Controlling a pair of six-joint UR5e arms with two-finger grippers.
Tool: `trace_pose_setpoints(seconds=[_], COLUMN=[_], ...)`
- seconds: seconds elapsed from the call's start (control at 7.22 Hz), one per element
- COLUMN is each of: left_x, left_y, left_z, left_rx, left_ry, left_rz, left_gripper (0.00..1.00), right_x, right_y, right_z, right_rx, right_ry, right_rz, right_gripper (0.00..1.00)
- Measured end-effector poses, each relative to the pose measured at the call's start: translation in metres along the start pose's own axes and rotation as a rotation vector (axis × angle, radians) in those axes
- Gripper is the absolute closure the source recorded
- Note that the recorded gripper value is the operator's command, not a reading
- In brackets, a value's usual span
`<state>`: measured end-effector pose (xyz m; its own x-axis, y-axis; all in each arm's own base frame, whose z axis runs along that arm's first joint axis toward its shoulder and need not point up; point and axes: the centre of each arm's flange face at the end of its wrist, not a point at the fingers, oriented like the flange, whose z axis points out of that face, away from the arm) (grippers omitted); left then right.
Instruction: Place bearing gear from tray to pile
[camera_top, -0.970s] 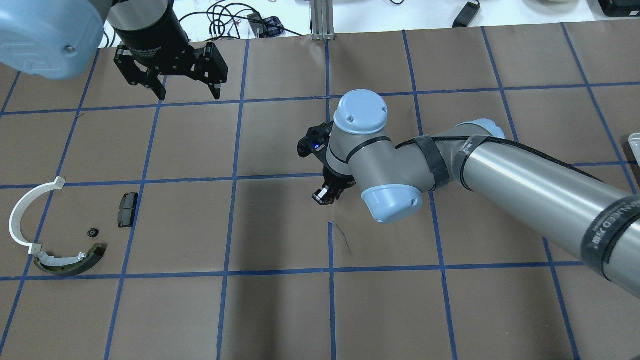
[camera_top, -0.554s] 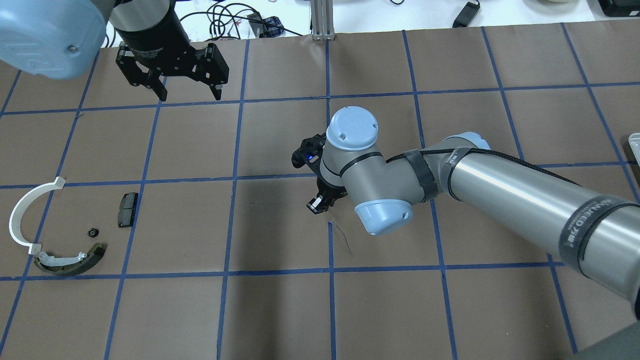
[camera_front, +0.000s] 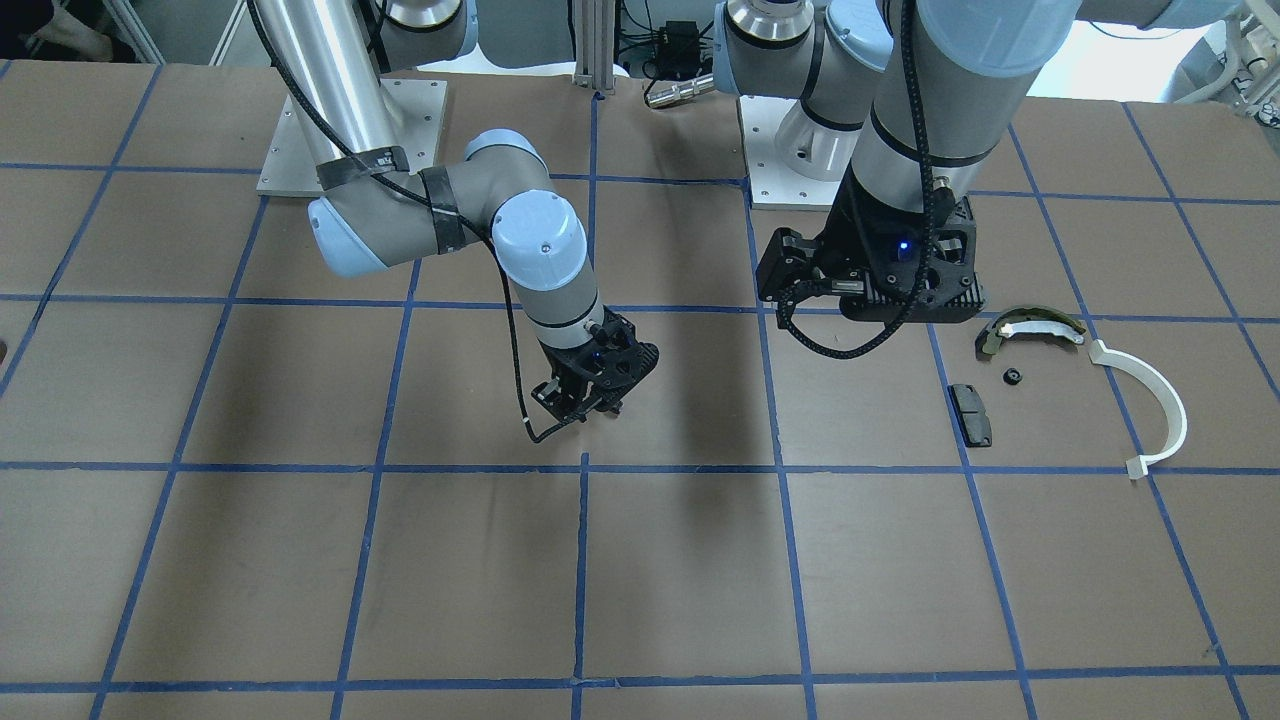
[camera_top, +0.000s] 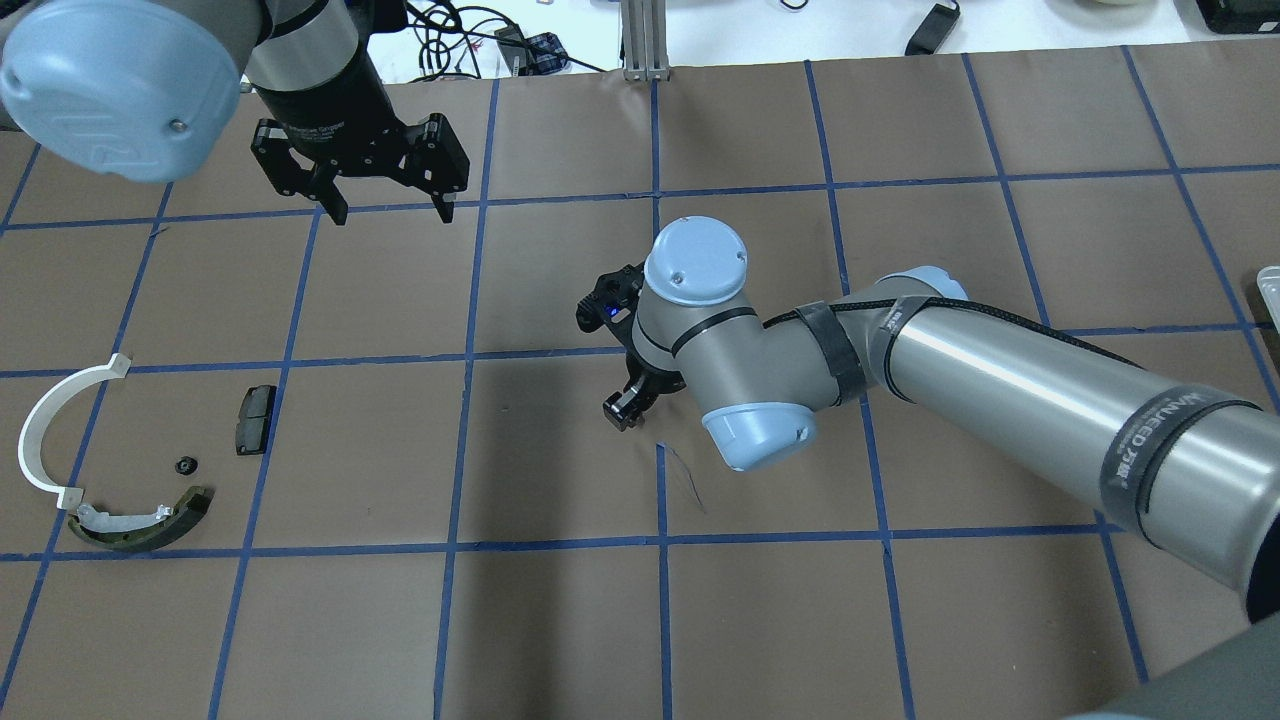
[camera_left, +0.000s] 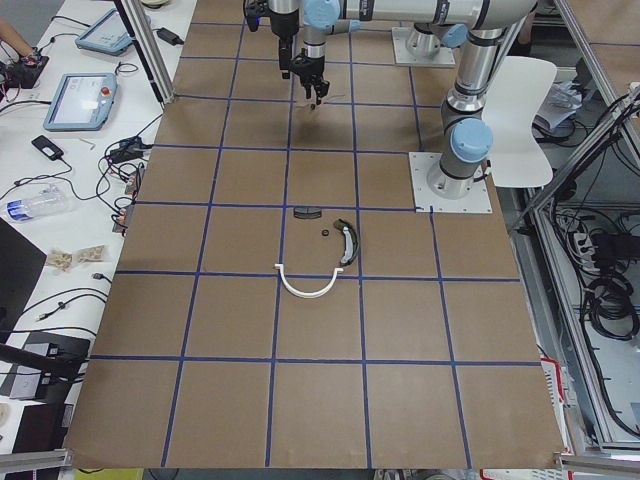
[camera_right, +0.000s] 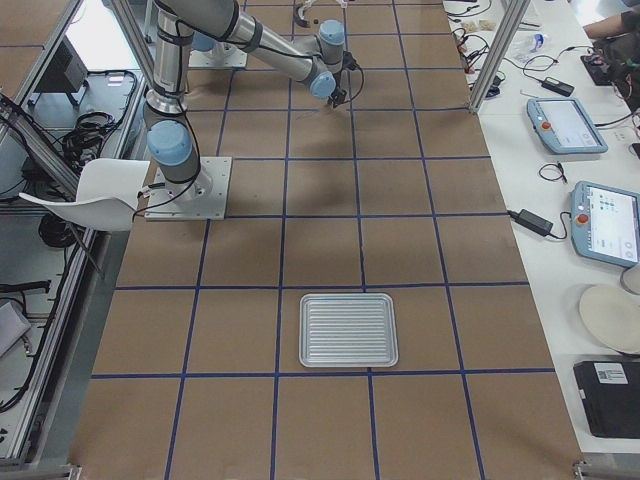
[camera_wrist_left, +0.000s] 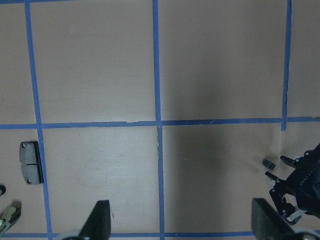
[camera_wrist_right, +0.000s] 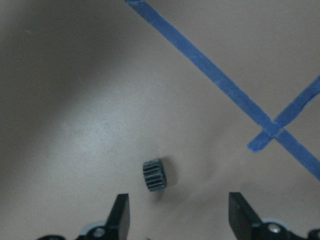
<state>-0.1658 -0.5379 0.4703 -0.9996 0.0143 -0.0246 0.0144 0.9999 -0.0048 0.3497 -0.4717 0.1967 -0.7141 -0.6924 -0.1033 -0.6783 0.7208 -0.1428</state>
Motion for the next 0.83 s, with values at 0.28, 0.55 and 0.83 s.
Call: trace_pose_setpoints(seconds=[0.28,0.55,0.83], left_x=[0.014,0.067,0.126], left_y=[0.005,0.014,0.026], left_z=[0.009,0.047,0.125], left_rx=[-0.017,-0.022,0.008], left_ry=[-0.001,-0.005,0.005], left_rz=[0.001,-0.07,-0.152], left_gripper=[0.0,0.0,0.0], right_x=[0.053,0.137,0.201], right_y=[0.016,0.057,0.105], right_z=[-0.044,-0.117,-0.187], right_rx=[-0.028,-0.082,-0.086], right_ry=[0.025,0.023,0.034], right_rz=[0.1,0.305,0.57], right_gripper=[0.0,0.0,0.0])
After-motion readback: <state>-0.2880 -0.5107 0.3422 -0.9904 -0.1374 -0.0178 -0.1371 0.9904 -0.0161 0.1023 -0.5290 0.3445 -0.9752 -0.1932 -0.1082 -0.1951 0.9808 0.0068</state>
